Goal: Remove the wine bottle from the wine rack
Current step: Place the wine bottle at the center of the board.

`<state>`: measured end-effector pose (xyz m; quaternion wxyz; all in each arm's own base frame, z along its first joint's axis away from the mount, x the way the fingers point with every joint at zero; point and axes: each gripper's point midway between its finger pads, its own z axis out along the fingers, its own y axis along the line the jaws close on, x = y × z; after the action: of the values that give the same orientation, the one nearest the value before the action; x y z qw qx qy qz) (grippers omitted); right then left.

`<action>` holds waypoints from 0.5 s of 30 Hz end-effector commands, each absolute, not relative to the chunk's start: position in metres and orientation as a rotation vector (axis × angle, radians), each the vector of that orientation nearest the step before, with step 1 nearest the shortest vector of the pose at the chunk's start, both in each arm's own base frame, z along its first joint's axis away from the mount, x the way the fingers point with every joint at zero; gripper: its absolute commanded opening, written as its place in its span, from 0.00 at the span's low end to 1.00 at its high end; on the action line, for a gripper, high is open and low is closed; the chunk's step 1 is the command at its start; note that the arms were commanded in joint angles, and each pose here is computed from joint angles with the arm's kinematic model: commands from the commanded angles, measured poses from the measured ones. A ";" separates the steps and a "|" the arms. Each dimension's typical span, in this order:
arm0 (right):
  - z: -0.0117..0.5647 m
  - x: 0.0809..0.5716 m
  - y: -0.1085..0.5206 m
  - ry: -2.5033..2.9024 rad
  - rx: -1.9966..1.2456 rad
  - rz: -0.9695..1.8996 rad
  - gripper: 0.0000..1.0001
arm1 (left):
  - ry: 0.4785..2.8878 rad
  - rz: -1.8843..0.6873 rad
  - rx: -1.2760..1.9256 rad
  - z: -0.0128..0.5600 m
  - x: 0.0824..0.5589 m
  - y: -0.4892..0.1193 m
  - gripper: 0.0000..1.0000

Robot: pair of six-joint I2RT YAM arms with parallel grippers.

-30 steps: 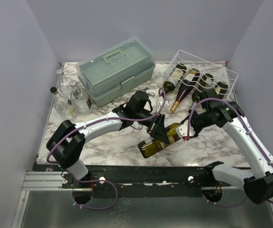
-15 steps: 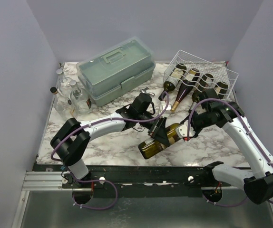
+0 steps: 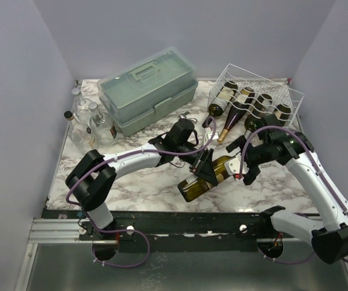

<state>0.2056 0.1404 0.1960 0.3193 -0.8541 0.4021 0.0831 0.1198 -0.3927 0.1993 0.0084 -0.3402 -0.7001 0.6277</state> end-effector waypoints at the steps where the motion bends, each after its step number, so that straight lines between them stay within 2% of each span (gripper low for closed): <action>1: 0.198 0.198 0.143 1.103 -2.179 0.261 1.00 | -2.230 2.034 -1.148 0.213 0.127 -0.396 0.00; 9: 0.222 0.189 0.146 1.279 -1.987 0.326 1.00 | -2.376 2.033 -1.163 0.204 0.135 -0.390 0.00; 15: 0.253 0.179 0.157 1.494 -1.700 0.483 1.00 | -2.575 2.021 -1.166 0.197 0.146 -0.381 0.00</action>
<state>0.1861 0.1421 0.2200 0.3622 -0.7567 0.5286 0.1295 0.1331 -0.3847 0.1747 -0.0714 -0.3220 -0.7428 0.5827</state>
